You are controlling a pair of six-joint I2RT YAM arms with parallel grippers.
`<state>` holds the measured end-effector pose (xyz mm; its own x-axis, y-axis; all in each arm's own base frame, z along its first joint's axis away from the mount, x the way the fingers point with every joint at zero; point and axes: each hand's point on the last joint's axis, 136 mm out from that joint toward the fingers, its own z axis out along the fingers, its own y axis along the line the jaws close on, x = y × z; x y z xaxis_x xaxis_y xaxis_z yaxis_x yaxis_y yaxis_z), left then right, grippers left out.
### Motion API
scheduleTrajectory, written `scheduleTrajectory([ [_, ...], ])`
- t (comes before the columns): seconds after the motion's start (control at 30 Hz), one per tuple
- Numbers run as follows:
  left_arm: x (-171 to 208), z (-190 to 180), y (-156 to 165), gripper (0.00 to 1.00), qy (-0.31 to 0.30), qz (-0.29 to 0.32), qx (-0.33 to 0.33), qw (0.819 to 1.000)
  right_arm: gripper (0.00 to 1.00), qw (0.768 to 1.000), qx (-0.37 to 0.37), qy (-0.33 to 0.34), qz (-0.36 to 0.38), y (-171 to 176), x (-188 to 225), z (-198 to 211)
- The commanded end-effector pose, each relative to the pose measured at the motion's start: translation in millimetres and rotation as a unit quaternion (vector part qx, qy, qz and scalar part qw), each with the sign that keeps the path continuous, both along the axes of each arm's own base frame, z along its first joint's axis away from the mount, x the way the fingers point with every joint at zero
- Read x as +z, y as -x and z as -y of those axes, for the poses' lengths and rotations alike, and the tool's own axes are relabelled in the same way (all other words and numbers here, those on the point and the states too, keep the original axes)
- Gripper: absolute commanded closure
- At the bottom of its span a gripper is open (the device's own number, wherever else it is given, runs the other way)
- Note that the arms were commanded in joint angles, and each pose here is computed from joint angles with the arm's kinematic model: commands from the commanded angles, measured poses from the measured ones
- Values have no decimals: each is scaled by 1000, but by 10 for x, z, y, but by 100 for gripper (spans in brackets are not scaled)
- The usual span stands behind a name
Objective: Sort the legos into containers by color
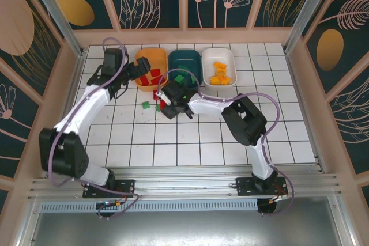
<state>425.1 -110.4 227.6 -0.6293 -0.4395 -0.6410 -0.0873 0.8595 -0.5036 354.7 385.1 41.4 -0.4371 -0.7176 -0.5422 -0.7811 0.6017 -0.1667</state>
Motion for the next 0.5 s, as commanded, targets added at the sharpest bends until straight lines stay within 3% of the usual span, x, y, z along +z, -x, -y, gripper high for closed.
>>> scheduleTrajectory([
  [0.0, -45, -19, 219, 1, 19, 0, -2, 1000, 34, 1000, 10, 18, 1, -79, -40, 46],
  [0.1, -37, -33, 390, 2, 25, 0, -7, 1000, 38, 1000, 15, 21, -5, -56, -86, 52],
  [0.2, -12, -85, 479, 2, 17, -2, -1, 1000, 49, 1000, 17, 17, -15, -3, -123, 52],
  [0.33, 48, -86, 522, 2, 20, 4, -3, 1000, 54, 999, 22, 20, -27, 94, -175, 59],
  [0.47, 58, -70, 531, 2, 27, 3, -5, 1000, 64, 999, 23, 11, -33, 180, -135, 52],
])
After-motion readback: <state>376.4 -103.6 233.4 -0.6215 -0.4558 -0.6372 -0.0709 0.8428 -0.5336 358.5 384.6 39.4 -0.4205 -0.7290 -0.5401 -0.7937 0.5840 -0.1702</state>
